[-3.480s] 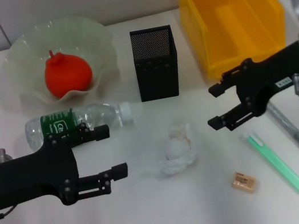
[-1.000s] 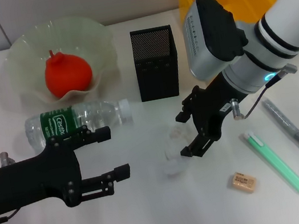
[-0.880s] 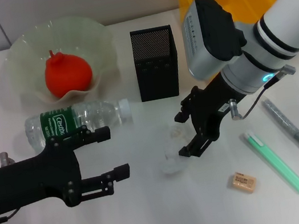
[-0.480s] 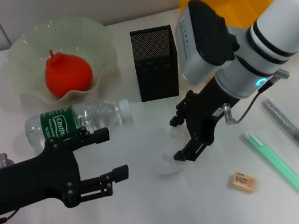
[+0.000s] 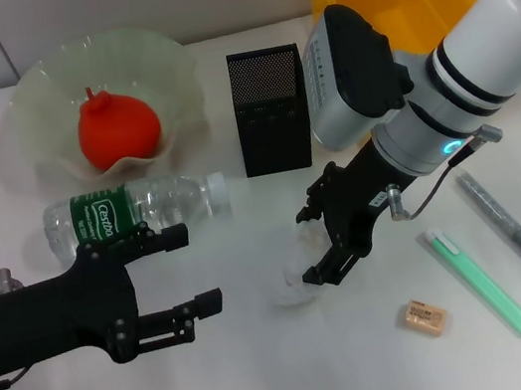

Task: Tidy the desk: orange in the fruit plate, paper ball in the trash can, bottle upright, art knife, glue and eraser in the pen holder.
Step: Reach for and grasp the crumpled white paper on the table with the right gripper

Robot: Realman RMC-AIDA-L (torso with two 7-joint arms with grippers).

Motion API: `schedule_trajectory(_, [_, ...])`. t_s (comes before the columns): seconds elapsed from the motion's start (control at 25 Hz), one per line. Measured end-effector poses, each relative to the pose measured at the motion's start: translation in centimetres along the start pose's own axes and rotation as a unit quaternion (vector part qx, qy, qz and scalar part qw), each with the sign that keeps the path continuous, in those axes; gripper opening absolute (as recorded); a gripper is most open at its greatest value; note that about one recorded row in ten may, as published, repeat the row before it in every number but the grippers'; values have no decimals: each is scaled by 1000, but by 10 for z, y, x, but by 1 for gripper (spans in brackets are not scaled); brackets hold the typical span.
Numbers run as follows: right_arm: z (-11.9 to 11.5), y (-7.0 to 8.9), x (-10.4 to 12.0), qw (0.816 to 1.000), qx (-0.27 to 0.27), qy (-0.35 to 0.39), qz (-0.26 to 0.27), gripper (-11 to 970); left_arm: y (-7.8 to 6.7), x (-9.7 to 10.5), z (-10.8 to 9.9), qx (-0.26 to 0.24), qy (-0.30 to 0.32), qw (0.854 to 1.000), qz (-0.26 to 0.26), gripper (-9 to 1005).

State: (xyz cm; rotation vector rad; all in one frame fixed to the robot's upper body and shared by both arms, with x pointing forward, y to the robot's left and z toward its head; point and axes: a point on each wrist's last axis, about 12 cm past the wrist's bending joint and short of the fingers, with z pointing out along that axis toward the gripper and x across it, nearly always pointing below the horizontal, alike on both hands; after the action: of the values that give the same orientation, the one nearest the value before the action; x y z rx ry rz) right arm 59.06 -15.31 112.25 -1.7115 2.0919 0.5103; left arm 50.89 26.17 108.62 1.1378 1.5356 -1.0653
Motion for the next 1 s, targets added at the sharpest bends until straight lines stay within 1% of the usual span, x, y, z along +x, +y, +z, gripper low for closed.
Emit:
schedule_trajectory(0.24, [0,0,-1,1000,-1,-1,4,746,0,0,0,0,0,1000,1,814])
schedule_trajectory(0.68, [2,2,-3,1000,-6,-3,14,528,0,-1,0,0,0,1000,3,814])
schedule_trajectory(0.88, [2,2,-4,1000,-9,-8,19,336,0,-1,0,0,0,1000,3,814])
schedule_trajectory(0.96, [2,2,-3,1000,-8,-8,24,291,0,-1,0,0,0,1000,3,815])
schedule_trajectory(1.0, [2,2,-3,1000,-8,-8,24,284,0,-1,0,0,0,1000,3,815])
